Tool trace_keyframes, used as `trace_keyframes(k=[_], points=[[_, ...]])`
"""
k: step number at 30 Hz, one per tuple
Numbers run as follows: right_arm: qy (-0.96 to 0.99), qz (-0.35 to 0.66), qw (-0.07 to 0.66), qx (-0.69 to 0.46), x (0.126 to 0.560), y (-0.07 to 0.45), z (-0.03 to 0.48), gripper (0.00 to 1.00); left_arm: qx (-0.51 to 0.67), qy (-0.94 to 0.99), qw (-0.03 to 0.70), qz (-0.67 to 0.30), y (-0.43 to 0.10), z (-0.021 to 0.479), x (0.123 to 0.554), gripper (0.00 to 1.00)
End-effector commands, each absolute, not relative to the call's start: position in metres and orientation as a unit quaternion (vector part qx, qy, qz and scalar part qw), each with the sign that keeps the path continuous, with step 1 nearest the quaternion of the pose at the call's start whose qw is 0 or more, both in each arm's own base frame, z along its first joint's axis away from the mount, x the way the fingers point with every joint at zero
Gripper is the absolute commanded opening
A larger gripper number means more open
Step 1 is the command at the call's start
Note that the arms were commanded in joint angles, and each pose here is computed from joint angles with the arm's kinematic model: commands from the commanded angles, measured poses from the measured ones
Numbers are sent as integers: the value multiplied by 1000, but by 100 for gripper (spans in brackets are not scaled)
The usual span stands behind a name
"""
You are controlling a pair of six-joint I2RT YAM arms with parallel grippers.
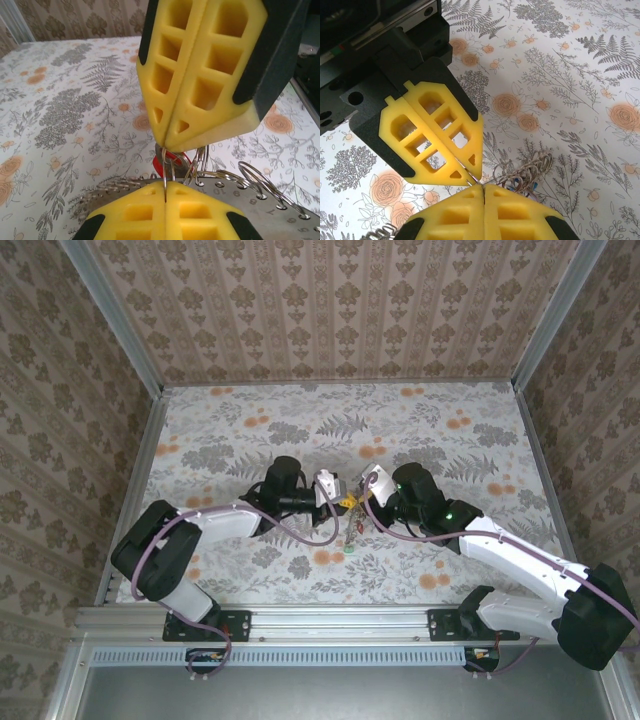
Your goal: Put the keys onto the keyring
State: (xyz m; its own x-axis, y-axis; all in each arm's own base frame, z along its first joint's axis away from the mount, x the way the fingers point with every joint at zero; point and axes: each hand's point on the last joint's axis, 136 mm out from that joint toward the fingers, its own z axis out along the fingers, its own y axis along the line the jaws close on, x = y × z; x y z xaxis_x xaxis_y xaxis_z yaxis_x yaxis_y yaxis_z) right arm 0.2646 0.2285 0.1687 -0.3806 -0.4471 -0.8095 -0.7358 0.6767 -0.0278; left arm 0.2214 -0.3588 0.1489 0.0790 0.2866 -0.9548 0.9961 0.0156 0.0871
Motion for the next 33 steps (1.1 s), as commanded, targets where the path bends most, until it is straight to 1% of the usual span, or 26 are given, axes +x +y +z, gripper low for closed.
trace_keyframes(k=[1,4,7,15,16,19,22,24,27,30,33], points=[[817,156,430,-352,274,223,176,0,541,577,458,-405,-358,141,228,0],[829,145,416,-346,276,220,164,0,532,571,468,-415,-359,143,227,0],[828,150,421,-339,277,222,164,0,531,571,469,-416,-358,139,227,0],[800,193,451,-347,274,234,195,0,519,593,467,-401,-354,120,232,0],[796,197,453,-350,272,236,199,0,516,598,467,-398,-353,118,233,4],[792,203,451,-358,269,237,202,0,515,599,469,-397,-354,118,235,9],[793,206,445,-363,267,239,201,0,515,595,472,-396,-355,123,236,11],[794,206,443,-362,266,238,200,0,516,594,474,-396,-356,125,236,15],[793,208,442,-363,266,239,200,0,516,592,477,-396,-356,130,237,18],[793,207,441,-365,266,239,200,0,516,587,482,-395,-355,138,235,24],[793,206,441,-367,266,240,200,0,524,582,482,-392,-354,144,233,28]])
